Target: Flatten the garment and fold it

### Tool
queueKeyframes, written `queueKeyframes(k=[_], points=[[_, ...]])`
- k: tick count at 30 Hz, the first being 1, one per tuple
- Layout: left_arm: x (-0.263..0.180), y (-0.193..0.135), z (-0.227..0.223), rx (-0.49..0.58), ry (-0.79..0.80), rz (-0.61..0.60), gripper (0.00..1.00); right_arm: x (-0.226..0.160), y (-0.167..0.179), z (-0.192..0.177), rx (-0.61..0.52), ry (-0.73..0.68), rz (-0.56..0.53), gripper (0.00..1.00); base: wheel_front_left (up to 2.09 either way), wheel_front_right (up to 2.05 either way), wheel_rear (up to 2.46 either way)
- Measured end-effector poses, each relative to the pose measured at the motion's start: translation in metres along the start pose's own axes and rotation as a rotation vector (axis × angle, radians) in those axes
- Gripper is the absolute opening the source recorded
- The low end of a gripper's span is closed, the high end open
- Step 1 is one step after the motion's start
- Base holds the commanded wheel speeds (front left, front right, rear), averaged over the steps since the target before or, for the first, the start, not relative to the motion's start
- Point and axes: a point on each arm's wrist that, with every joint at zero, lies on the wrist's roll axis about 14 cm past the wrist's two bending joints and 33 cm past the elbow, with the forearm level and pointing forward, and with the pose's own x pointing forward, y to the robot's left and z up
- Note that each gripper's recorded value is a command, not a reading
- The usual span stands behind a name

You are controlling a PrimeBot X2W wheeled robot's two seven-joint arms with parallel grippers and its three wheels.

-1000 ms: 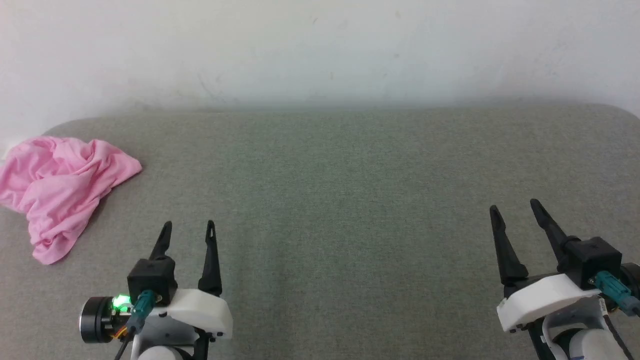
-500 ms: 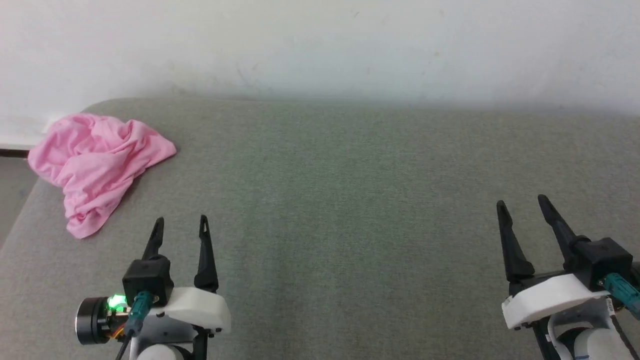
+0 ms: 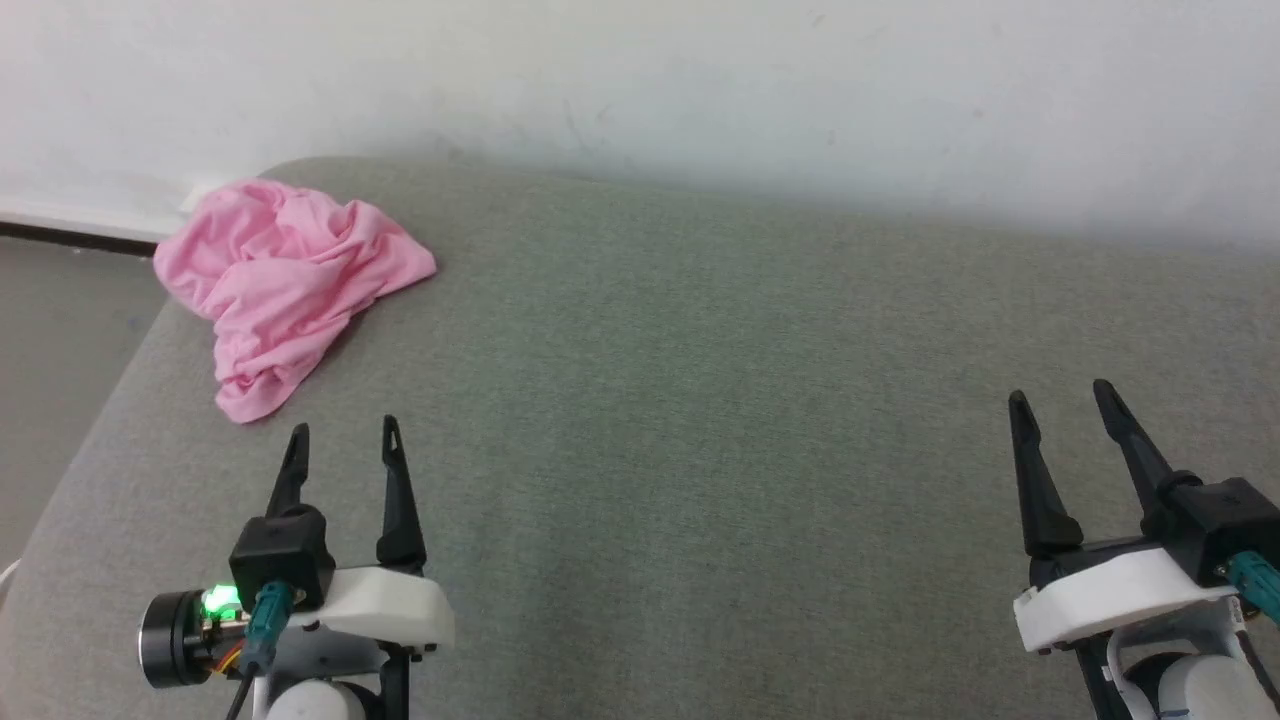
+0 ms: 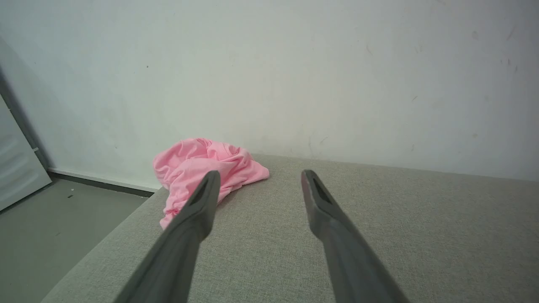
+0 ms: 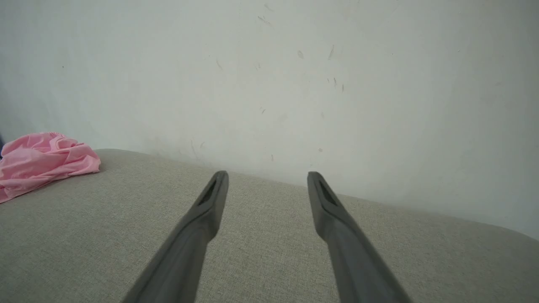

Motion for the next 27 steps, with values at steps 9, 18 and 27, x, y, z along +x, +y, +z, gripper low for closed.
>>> queueKeyframes(k=[9, 18, 27], points=[[-0.008, 0.035, 0.003, 0.010, -0.015, 0.112, 1.00, 0.014, 0.020, -0.001, 0.021, -0.018, 0.059, 1.00, 0.00, 0.00, 0.00], [-0.005, 0.070, 0.014, 0.016, -0.053, 0.219, 1.00, 0.025, 0.030, -0.005, 0.035, -0.030, 0.091, 1.00, 0.00, 0.00, 0.00], [0.027, 0.112, 0.037, 0.048, -0.124, 0.282, 1.00, 0.037, 0.032, -0.013, 0.041, -0.036, 0.103, 1.00, 0.00, 0.00, 0.00]])
